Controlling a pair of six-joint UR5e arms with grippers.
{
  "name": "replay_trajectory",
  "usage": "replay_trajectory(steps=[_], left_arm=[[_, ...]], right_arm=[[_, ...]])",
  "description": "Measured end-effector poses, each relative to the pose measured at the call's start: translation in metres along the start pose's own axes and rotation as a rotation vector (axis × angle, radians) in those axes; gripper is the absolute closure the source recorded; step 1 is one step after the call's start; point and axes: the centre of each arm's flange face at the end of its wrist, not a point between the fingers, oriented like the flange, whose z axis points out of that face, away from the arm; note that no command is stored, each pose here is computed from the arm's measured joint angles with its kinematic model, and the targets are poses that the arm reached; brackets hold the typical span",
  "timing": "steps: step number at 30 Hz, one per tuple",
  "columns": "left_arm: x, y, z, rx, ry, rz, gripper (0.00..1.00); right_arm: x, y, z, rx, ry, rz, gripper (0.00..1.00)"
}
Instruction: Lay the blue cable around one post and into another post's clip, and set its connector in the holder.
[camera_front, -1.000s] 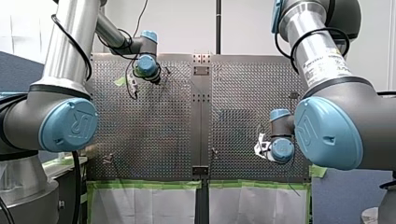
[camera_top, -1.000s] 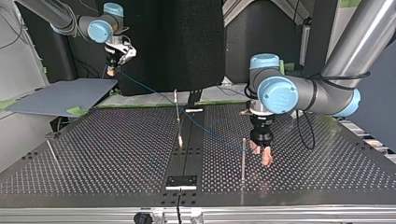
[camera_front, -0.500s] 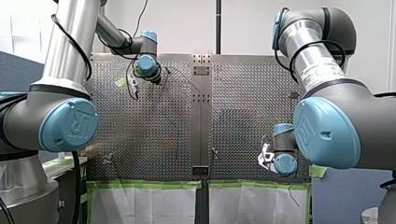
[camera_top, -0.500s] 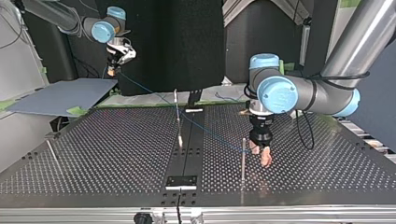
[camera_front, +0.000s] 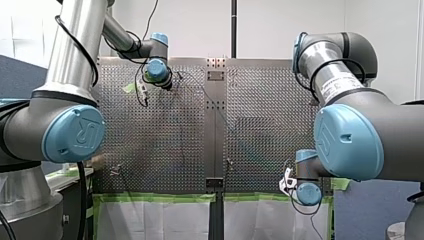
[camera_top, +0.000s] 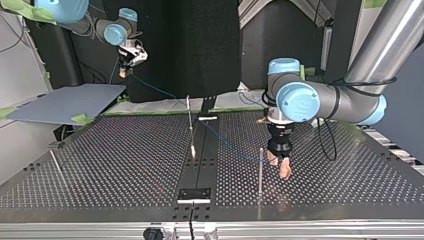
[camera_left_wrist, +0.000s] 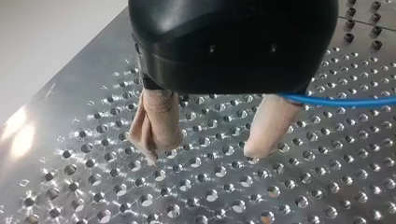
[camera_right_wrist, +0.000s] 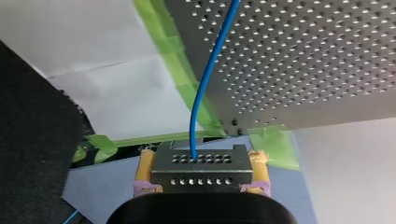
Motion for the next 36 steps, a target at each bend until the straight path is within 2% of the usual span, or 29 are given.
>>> replay_trajectory(steps=[4, 10, 13, 19, 23, 26, 32, 34, 36], left_arm=[[0.0, 0.0, 0.0, 0.001, 0.0, -0.004, 0.0], [0.0, 0.0, 0.0, 0.003, 0.0, -0.005, 0.0], [0.0, 0.0, 0.0, 0.004, 0.001, -0.005, 0.0], [0.0, 0.001, 0.001, 0.003, 0.001, -0.005, 0.0], [-0.001, 0.001, 0.001, 0.003, 0.0, -0.006, 0.0], [-0.001, 0.002, 0.001, 0.003, -0.001, -0.006, 0.0], [-0.001, 0.001, 0.002, 0.01, 0.0, -0.006, 0.0], [-0.001, 0.002, 0.002, 0.011, -0.001, -0.006, 0.0], [-0.001, 0.002, 0.002, 0.011, -0.001, -0.007, 0.0]], right_arm=[[-0.013, 0.001, 0.005, 0.018, -0.001, 0.013, 0.94], [-0.038, 0.006, 0.015, 0.01, -0.038, 0.002, 0.92], [-0.053, 0.011, 0.014, 0.001, -0.063, -0.003, 0.92], [-0.087, 0.024, 0.005, -0.019, -0.12, -0.019, 0.92], [-0.109, 0.032, -0.003, -0.039, -0.143, -0.055, 0.89], [-0.118, 0.032, -0.007, -0.032, -0.154, -0.086, 0.86], [-0.107, 0.015, -0.011, 0.017, -0.147, -0.142, 0.81], [-0.102, 0.01, -0.013, 0.026, -0.144, -0.15, 0.81], [-0.095, 0.002, -0.014, 0.035, -0.144, -0.149, 0.81]])
